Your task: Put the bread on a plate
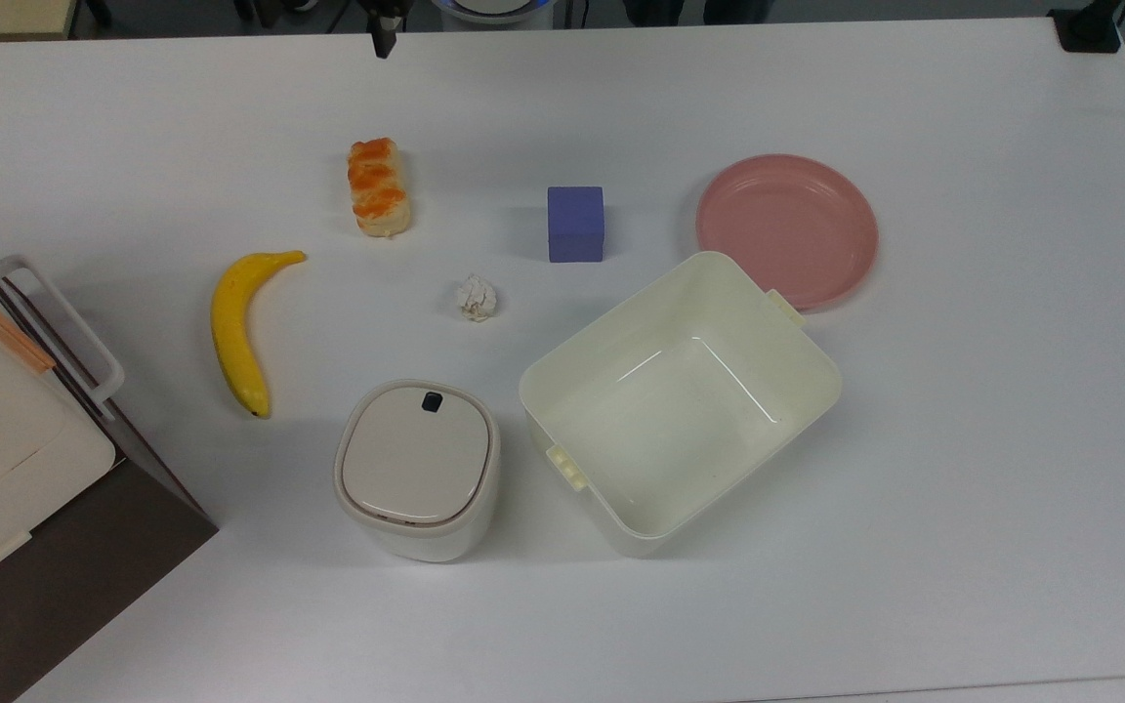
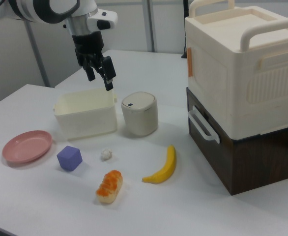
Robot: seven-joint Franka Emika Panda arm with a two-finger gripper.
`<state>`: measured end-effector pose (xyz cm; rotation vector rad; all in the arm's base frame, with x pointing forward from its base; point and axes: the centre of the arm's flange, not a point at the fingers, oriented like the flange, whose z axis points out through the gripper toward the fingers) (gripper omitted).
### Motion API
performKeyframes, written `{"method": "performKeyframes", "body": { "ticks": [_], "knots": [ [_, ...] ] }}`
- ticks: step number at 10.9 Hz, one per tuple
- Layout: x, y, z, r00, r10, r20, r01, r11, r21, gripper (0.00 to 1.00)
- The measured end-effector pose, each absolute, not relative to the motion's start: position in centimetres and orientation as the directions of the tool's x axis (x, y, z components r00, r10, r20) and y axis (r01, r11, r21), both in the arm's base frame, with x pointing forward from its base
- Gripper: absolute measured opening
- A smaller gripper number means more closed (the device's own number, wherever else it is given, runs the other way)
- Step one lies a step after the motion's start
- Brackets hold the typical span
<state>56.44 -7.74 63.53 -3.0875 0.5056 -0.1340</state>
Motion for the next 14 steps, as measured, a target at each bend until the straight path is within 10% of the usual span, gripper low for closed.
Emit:
{"method": "performKeyframes", "body": {
  "ticks": [14],
  "knots": [
    [56.2,-4.1,63.0,0.973,-0.229,0.027,-0.229,-0.973,0.019,1.0]
  ]
}}
